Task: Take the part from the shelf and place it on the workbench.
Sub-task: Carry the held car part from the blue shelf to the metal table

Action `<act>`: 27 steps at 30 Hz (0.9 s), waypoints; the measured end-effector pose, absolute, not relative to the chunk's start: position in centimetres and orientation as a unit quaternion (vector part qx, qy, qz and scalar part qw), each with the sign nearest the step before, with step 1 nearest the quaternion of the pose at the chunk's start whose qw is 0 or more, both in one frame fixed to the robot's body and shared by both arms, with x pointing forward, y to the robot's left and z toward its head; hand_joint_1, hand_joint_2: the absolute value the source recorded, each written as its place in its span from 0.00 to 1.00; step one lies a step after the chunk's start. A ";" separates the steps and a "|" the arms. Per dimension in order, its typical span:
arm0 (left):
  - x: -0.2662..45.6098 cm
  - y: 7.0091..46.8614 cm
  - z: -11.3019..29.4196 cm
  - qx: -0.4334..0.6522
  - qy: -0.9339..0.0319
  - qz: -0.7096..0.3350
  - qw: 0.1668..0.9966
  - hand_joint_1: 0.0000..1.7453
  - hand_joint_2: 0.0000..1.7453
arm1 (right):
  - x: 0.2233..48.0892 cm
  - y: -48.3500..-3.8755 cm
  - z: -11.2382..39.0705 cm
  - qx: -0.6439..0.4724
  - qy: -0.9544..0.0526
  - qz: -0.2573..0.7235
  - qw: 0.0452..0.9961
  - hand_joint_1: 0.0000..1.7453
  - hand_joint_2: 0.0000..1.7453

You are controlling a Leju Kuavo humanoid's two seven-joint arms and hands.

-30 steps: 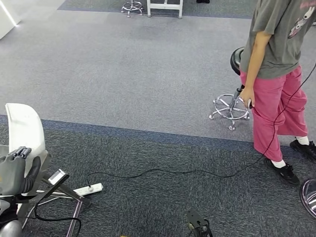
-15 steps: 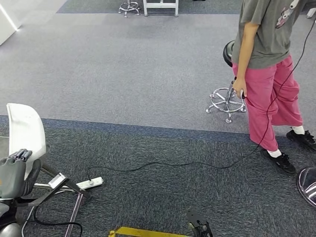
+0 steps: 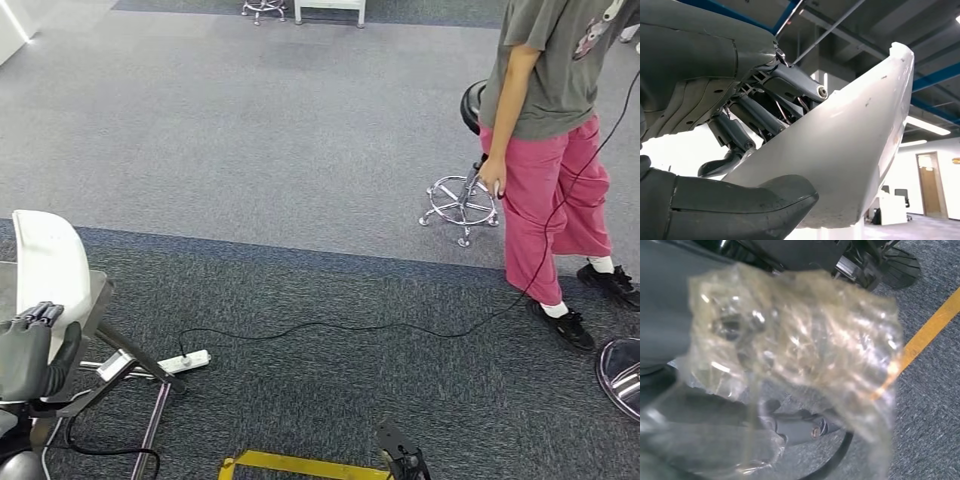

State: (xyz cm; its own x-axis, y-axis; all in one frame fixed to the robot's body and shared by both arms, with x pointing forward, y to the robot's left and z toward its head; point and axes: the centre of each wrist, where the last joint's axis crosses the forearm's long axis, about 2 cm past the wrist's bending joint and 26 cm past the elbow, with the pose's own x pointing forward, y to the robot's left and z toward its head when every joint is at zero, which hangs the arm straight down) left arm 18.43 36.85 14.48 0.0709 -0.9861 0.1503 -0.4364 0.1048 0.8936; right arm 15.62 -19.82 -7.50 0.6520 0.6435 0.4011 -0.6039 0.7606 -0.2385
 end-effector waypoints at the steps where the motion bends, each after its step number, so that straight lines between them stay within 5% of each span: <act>1: 18.4 36.8 14.5 0.589 -0.604 -0.317 0.433 1.00 1.00 | 15.6 -19.8 -7.5 -0.042 -0.237 0.344 0.908 0.00 0.00; 27: 18.3 37.0 14.4 0.589 -0.601 -0.326 0.431 1.00 1.00 | 15.5 -19.8 -7.5 -0.050 -0.237 0.353 0.904 0.00 0.00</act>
State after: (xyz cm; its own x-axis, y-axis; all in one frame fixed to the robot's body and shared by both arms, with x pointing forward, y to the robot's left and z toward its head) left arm 18.29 37.04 14.41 0.0660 -0.9889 0.1333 -0.4272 0.0927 0.8994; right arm 15.52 -19.78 -7.52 0.6384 0.6614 0.3936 -0.6138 0.7460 -0.2581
